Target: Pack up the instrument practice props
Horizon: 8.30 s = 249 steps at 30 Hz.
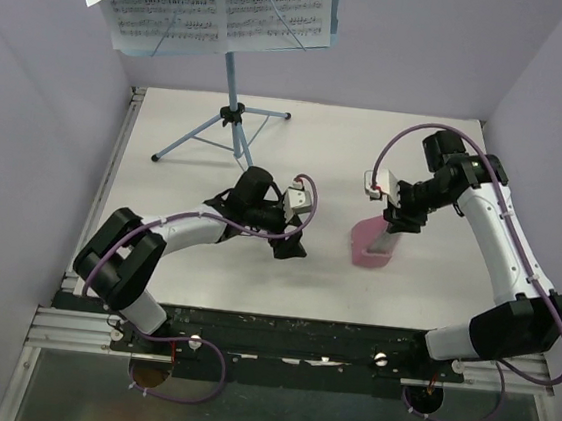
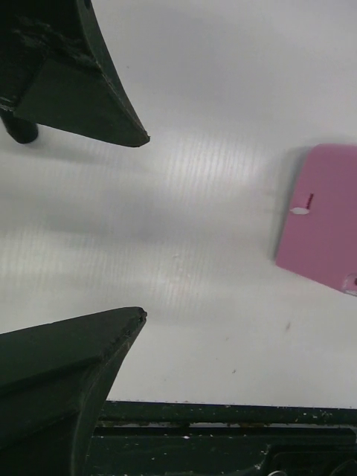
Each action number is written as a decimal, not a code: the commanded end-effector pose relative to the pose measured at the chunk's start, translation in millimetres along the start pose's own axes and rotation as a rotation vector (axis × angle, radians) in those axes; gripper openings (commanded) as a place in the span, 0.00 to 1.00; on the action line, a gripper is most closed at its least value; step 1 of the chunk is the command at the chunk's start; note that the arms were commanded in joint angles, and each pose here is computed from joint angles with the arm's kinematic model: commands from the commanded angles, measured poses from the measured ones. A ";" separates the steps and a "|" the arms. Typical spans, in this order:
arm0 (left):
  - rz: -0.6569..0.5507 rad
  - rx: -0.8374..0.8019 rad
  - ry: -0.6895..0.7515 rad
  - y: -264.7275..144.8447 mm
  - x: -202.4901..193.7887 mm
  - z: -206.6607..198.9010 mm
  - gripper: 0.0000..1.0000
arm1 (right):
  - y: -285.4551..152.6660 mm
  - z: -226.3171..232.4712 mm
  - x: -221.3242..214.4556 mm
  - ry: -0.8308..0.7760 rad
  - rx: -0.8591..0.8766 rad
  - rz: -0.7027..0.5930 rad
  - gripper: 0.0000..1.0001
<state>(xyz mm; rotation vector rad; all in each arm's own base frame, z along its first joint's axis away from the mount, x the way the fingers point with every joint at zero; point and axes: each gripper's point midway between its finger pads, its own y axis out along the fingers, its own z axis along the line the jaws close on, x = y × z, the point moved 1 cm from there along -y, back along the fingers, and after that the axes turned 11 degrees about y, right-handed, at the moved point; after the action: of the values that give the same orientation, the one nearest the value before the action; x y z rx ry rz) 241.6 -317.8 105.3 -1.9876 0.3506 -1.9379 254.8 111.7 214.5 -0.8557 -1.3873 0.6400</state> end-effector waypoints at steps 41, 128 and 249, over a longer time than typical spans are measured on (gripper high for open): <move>0.184 0.126 -0.012 -94.0 -6.5 21.9 0.99 | -94.3 -164.2 -153.0 0.142 -0.188 0.275 0.65; -0.141 0.206 -0.282 -33.1 50.4 59.4 0.24 | 73.7 -92.6 52.1 0.957 0.066 -0.345 0.78; -0.289 1.274 1.211 -406.9 391.0 43.9 0.00 | -111.2 -26.4 430.9 0.395 -0.355 -1.198 0.90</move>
<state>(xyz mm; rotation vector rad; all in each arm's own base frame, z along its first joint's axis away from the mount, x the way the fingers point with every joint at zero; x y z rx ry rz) 283.4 -109.3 620.0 -0.0170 -0.7201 -2.3306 318.4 408.0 548.1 -0.2136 -1.3967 -0.6511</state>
